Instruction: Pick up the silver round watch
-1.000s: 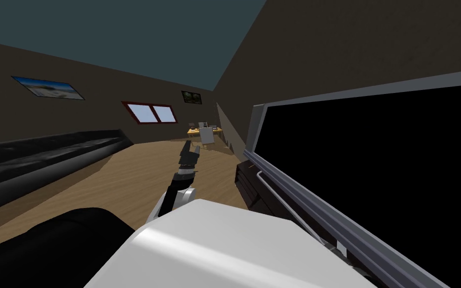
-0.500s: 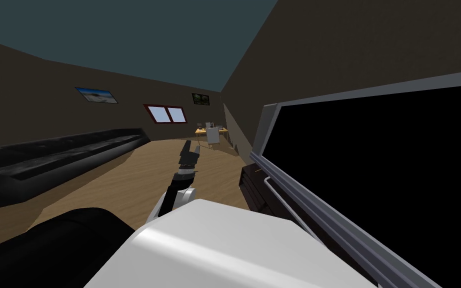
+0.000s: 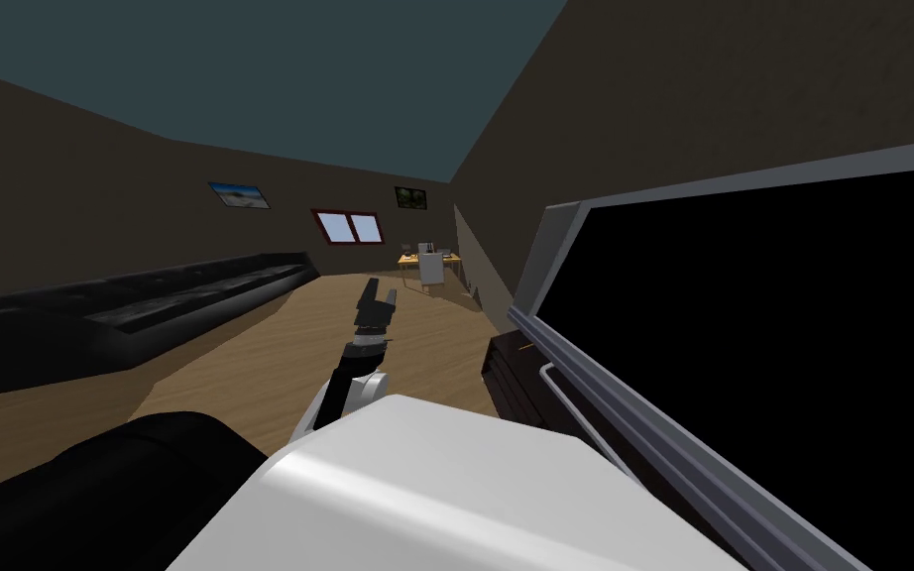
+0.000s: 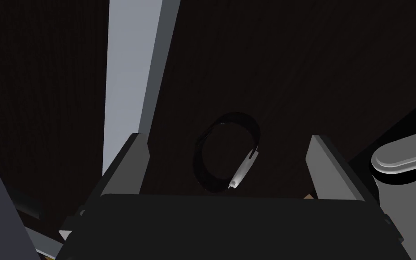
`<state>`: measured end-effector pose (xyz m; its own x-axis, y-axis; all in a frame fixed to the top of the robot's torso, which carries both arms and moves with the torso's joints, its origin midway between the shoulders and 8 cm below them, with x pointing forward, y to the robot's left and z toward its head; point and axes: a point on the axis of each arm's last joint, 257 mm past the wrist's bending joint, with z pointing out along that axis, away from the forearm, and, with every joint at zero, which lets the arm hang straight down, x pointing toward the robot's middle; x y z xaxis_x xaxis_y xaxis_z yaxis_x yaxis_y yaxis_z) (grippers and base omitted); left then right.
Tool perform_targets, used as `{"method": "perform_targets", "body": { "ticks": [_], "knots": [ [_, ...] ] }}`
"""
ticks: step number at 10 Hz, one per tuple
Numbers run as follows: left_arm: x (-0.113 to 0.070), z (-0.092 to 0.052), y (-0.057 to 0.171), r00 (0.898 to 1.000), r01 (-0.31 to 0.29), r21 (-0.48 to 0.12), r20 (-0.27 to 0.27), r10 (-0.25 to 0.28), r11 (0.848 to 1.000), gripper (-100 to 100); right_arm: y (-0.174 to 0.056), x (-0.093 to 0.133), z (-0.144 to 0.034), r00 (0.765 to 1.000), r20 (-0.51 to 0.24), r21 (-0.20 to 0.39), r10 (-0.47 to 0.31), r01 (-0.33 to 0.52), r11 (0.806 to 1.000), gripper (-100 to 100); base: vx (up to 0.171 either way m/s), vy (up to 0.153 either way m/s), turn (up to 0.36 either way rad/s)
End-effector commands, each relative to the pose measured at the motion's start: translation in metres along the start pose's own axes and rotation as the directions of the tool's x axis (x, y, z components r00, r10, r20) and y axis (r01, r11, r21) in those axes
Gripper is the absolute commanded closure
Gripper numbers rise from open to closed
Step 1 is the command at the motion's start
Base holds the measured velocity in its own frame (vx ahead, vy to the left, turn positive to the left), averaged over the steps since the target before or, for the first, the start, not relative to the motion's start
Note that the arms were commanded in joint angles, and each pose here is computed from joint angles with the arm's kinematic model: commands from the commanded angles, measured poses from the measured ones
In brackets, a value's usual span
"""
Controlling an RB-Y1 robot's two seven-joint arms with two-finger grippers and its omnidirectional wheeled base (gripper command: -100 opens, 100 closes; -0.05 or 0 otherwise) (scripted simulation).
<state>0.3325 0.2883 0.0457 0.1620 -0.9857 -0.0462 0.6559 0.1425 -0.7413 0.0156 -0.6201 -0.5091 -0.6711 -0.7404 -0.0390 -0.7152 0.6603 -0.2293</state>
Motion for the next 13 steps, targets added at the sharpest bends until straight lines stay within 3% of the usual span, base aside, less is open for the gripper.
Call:
{"method": "perform_targets", "body": {
  "ticks": [1,2,3,5,6,7,11,12,13],
  "knots": [
    [0.000,0.000,0.000,1.000,0.000,0.000,0.000,0.000,1.000,0,0.000,0.000,0.000,1.000,0.000,0.000,0.000,0.000,1.000,-100,0.025,0.031,0.010],
    [0.000,0.000,0.000,1.000,0.000,0.000,0.000,0.000,1.000,0,0.001,0.001,0.000,1.000,-0.001,-0.003,-0.005,0.005,1.000,0,0.005,0.006,-0.003],
    [0.000,0.000,0.000,1.000,0.000,0.000,0.000,0.000,1.000,0,0.012,-0.002,0.009,1.000,-0.003,-0.004,0.006,-0.006,1.000,-100,0.007,-0.040,0.080],
    [0.000,0.000,0.000,1.000,0.000,0.000,0.000,0.000,1.000,0,0.024,-0.005,0.017,1.000,-0.004,-0.005,0.016,-0.016,1.000,-100,0.006,-0.074,0.065],
    [0.000,0.000,0.000,1.000,0.000,0.000,0.000,0.000,1.000,0,0.019,-0.004,0.015,1.000,-0.003,-0.005,0.015,-0.015,1.000,-100,0.000,-0.031,0.011],
    [0.000,0.000,0.000,1.000,0.000,0.000,0.000,0.000,1.000,0,0.020,-0.004,0.016,1.000,-0.002,-0.007,0.014,-0.014,1.000,100,0.000,0.000,0.000],
    [0.000,0.000,0.000,1.000,0.000,0.000,0.000,0.000,1.000,0,0.021,-0.004,0.015,1.000,-0.003,-0.010,0.002,-0.002,1.000,100,-0.001,0.000,0.011],
    [0.000,0.000,0.000,1.000,0.000,0.000,0.000,0.000,1.000,0,0.021,-0.004,0.015,1.000,-0.004,-0.012,-0.002,0.002,1.000,0,0.000,0.000,0.013],
    [0.000,0.000,0.000,1.000,0.000,0.000,0.000,0.000,1.000,0,0.009,-0.001,0.006,1.000,-0.002,-0.003,0.004,-0.004,1.000,100,0.001,0.042,-0.116]
  ]
}}
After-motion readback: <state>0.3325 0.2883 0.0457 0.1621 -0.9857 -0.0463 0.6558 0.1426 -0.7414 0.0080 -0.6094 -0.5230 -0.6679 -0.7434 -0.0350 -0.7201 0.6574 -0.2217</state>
